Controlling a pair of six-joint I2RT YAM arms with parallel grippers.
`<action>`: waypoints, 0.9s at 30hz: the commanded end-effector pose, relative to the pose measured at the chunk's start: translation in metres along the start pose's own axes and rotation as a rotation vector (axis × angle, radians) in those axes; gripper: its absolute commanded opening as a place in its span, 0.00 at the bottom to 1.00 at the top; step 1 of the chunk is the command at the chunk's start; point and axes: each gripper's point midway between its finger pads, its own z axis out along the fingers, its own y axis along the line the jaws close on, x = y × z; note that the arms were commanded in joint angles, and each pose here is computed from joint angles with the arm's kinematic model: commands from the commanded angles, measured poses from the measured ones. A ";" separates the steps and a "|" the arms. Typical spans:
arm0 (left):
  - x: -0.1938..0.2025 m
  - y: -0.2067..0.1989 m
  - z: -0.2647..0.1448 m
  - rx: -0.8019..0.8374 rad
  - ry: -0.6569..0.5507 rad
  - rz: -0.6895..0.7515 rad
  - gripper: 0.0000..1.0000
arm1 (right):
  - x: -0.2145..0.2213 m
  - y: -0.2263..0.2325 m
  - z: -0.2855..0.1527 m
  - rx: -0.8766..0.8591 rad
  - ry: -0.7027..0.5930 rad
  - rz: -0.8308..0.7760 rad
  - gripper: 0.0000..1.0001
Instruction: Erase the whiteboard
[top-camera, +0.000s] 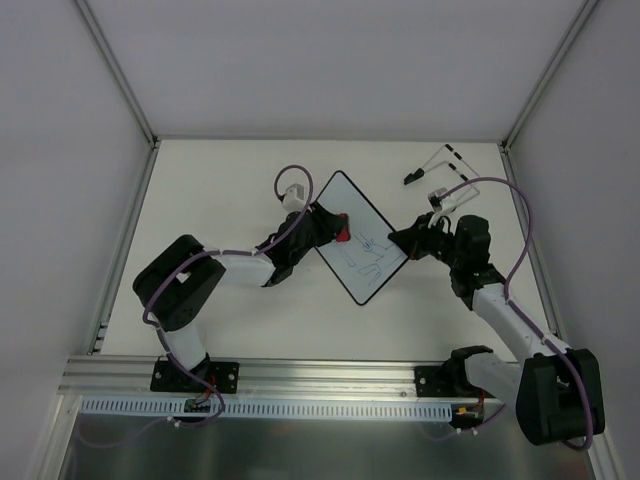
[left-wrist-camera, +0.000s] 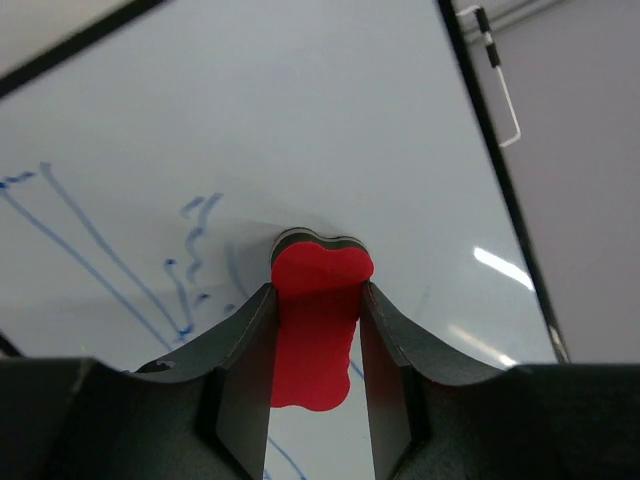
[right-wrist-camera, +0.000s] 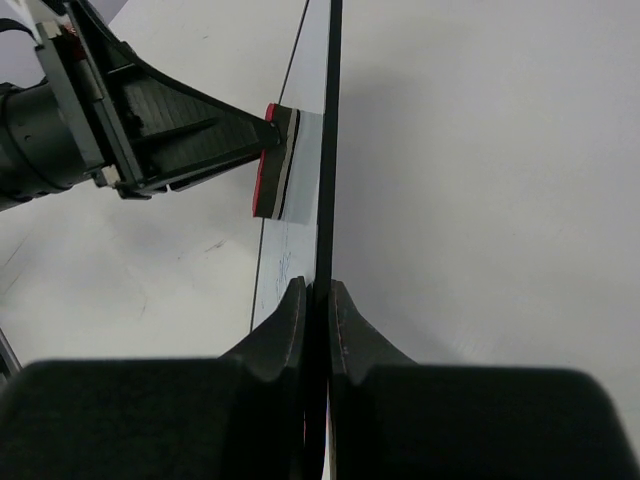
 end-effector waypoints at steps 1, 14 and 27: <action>-0.001 0.056 -0.001 -0.141 0.009 -0.015 0.00 | 0.018 0.048 -0.006 -0.241 0.060 -0.088 0.00; -0.010 0.062 0.017 -0.123 0.023 -0.027 0.00 | 0.019 0.049 -0.007 -0.245 0.064 -0.090 0.00; 0.062 -0.066 0.003 0.195 0.174 0.117 0.00 | 0.019 0.049 -0.002 -0.250 0.076 -0.088 0.00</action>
